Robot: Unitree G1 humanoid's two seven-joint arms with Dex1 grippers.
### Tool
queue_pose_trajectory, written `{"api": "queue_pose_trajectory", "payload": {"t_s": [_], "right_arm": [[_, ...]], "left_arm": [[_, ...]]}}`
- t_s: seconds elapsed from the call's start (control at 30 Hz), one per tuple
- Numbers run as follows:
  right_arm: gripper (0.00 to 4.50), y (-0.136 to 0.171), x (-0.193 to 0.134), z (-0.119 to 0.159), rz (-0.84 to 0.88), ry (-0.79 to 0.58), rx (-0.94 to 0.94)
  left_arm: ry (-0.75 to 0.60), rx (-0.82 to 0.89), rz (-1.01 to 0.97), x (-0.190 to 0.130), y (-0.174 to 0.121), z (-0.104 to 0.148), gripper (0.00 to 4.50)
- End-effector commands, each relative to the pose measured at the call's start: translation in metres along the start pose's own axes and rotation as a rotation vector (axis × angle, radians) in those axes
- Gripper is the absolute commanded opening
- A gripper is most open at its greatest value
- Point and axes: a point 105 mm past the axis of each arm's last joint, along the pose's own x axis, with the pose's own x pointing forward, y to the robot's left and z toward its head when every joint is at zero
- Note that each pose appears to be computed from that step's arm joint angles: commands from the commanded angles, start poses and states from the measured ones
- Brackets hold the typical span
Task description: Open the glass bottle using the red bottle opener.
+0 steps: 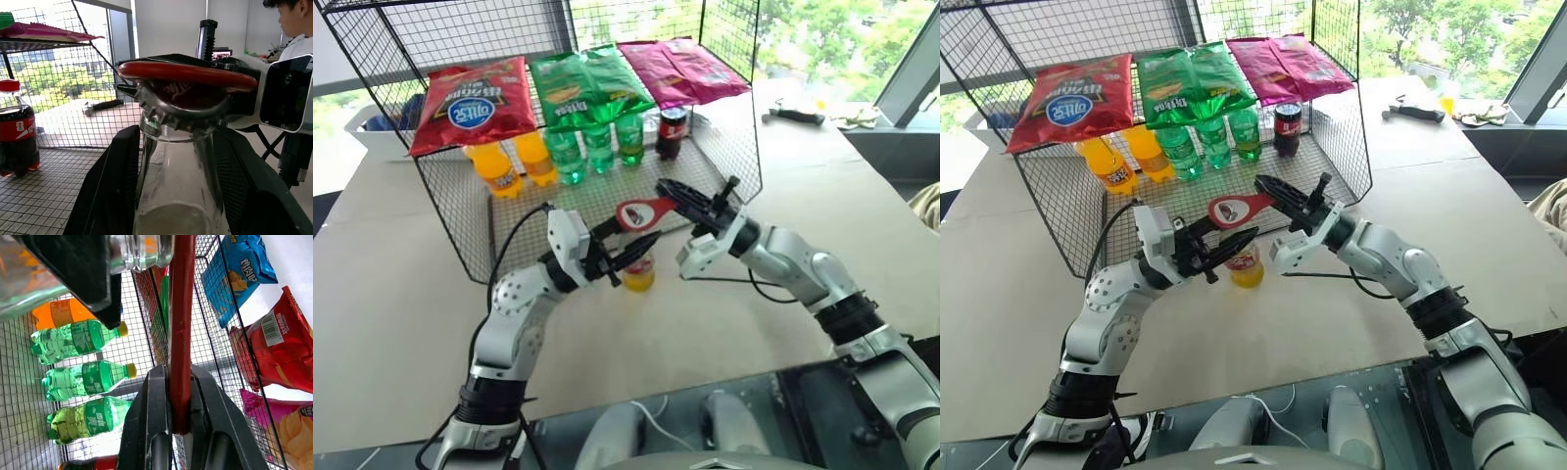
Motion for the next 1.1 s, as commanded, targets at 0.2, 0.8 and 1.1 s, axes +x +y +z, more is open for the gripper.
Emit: {"api": "queue_pose_trajectory", "payload": {"t_s": [0.2,0.8,1.1], "right_arm": [[0.0,-0.048,0.011,0.007,-0.126,-0.045,-0.048],[0.0,0.003,-0.029,-0.016,-0.155,0.24,0.758],[0.0,0.012,-0.039,-0.016,-0.185,0.313,0.927]], "left_arm": [[0.078,-0.037,0.001,-0.005,-0.002,-0.02,1.75],[0.065,-0.037,0.022,-0.005,0.001,-0.019,1.75],[0.064,-0.023,0.044,-0.006,0.006,-0.017,4.26]]}}
